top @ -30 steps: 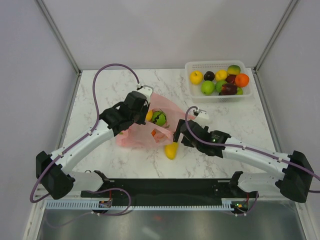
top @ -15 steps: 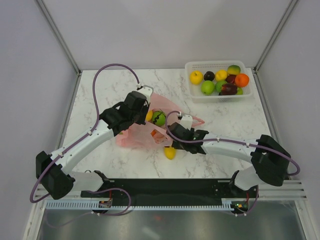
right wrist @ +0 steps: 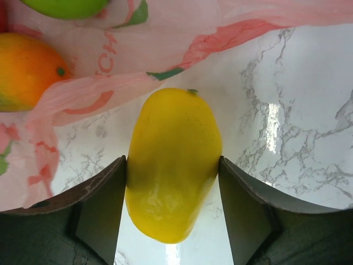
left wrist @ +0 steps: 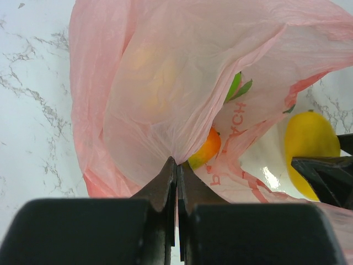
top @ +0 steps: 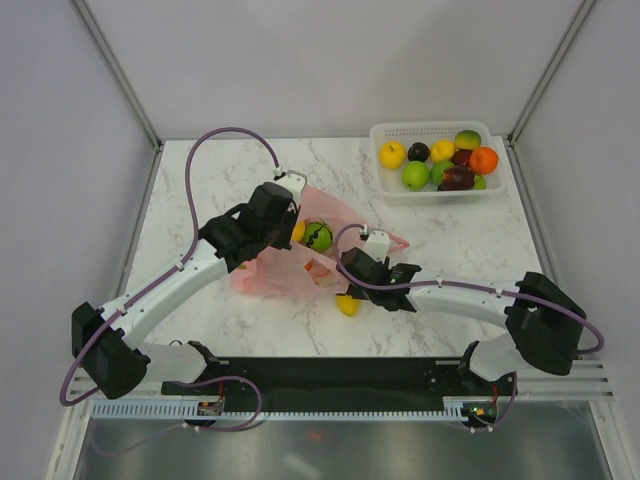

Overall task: Place the fake fruits into the plastic bag and tie a complex knot
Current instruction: Place the fake fruit in the plastic bag.

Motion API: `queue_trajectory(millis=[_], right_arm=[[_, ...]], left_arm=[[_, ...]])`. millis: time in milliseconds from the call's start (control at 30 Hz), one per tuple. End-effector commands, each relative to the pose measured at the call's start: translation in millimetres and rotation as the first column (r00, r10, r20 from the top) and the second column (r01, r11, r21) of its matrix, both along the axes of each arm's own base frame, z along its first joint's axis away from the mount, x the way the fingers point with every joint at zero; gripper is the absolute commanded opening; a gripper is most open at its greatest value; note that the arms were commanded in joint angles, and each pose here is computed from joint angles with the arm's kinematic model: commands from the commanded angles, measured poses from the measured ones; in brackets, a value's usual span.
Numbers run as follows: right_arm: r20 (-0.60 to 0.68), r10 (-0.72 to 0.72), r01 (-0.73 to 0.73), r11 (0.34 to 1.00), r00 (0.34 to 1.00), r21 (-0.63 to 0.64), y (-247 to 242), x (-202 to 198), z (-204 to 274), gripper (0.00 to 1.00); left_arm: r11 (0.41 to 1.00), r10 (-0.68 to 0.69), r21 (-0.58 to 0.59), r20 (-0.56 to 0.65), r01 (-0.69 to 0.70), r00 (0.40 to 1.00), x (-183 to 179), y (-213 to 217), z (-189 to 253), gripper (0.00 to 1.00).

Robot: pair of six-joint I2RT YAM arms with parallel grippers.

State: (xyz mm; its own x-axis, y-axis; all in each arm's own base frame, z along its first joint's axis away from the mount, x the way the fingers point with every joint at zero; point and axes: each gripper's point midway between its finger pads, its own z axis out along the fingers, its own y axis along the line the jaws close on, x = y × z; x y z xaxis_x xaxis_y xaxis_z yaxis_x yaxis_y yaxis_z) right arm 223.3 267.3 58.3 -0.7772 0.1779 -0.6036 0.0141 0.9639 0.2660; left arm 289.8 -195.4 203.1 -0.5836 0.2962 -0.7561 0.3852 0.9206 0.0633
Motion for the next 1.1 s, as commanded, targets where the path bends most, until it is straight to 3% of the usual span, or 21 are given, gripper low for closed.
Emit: queue_trajectory(millis=[0, 233, 333, 567, 733, 900, 1067], right_arm=[[0.110, -0.001, -0.006, 0.998, 0.994, 0.060, -1.7, 8.2, 39.5, 0.42], [0.211, 0.098, -0.113, 0.992, 0.973, 0.061, 8.6, 21.8, 84.6, 0.39], [0.247, 0.247, -0.265, 0.964, 0.937, 0.039, 30.7, 31.4, 108.1, 0.40], [0.321, 0.445, -0.468, 0.884, 0.836, -0.006, 66.6, 79.1, 137.3, 0.38], [0.367, 0.486, -0.537, 0.843, 0.793, 0.042, 96.1, 115.7, 152.3, 0.37], [0.367, 0.502, -0.565, 0.821, 0.783, 0.084, 123.5, 137.2, 137.9, 0.36], [0.467, 0.378, -0.493, 0.857, 0.800, 0.151, 135.0, 164.3, 145.0, 0.35]], left_arm=[[0.999, 0.002, -0.051, 0.040, 0.000, 0.999, 1.8, -2.3, 17.6, 0.02], [0.999, -0.004, -0.052, 0.032, 0.006, 0.999, 1.1, -3.9, 15.6, 0.02], [0.999, -0.007, -0.051, 0.027, 0.008, 1.000, 1.2, -4.7, 14.0, 0.02], [0.998, -0.003, -0.063, 0.034, 0.005, 0.999, 0.9, -4.3, 17.9, 0.02], [0.997, 0.005, -0.071, 0.041, -0.002, 0.999, 0.3, -3.5, 21.0, 0.02], [0.997, 0.021, -0.074, 0.055, -0.017, 0.998, 1.1, -0.7, 24.7, 0.02], [0.997, 0.033, -0.068, 0.057, -0.029, 0.998, 2.1, 1.8, 23.8, 0.02]])
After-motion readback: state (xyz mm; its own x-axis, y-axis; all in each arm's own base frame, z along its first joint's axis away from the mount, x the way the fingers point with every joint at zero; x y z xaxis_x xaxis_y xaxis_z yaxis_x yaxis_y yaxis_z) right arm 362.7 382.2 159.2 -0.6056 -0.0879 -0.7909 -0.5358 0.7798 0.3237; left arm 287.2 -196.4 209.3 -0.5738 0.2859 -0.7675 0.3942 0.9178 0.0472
